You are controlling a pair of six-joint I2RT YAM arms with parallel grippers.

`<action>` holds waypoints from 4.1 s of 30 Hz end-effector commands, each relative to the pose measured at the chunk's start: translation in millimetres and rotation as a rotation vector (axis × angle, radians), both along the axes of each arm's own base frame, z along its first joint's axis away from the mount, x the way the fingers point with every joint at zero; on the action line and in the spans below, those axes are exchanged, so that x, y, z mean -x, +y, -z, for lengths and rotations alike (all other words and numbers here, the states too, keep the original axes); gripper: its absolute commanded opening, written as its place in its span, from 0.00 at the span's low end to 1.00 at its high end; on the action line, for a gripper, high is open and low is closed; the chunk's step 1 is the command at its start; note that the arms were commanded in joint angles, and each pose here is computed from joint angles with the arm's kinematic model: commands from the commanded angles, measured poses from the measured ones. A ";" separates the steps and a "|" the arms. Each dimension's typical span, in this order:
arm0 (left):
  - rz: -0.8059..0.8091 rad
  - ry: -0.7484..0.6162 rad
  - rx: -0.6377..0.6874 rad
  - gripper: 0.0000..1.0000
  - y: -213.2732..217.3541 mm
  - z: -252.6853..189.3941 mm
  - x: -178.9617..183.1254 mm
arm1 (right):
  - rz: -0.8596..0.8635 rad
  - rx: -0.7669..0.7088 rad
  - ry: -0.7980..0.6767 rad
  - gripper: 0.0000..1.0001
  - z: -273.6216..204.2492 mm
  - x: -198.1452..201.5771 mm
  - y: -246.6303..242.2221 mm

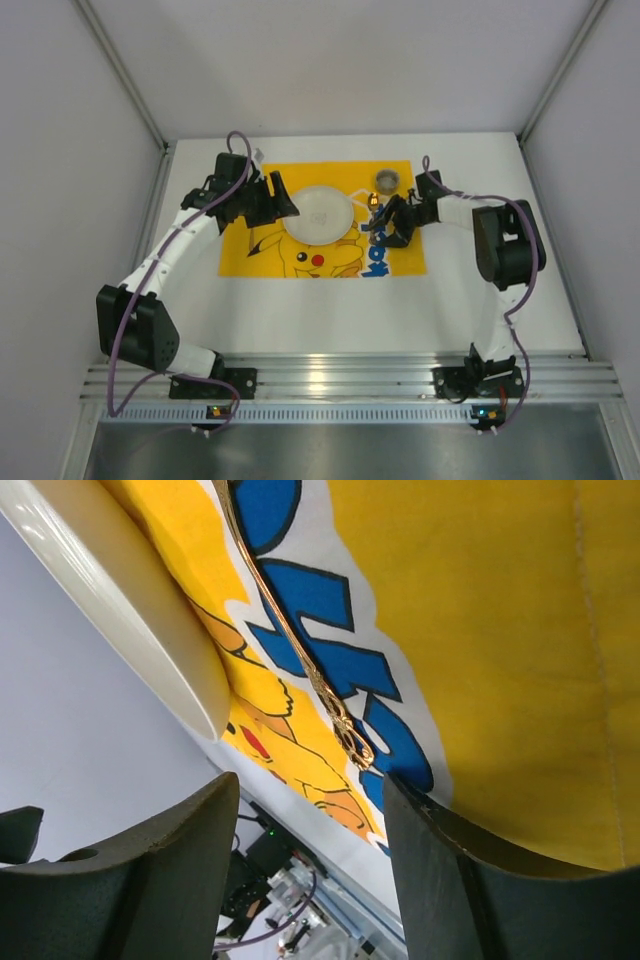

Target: Set the dinner table for one person

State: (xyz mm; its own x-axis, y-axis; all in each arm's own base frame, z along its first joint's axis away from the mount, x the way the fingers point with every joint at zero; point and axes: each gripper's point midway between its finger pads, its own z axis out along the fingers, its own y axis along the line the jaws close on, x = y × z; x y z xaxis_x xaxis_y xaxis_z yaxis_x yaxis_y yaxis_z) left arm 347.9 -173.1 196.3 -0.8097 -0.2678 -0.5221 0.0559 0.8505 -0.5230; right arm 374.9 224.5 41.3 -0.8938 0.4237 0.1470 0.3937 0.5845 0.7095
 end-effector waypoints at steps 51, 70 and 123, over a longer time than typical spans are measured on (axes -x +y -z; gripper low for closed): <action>-0.486 -0.702 -0.520 0.81 195.0 91.1 -51.3 | 0.044 0.744 -1.426 1.00 -227.6 137.5 -137.6; -0.413 -0.726 -0.517 0.98 186.1 112.3 -42.3 | 0.191 0.912 -1.237 1.00 -199.1 54.6 -141.1; -0.411 -0.725 -0.517 0.99 185.8 112.9 -42.3 | 0.186 0.994 -1.417 1.00 -79.9 -5.3 -221.7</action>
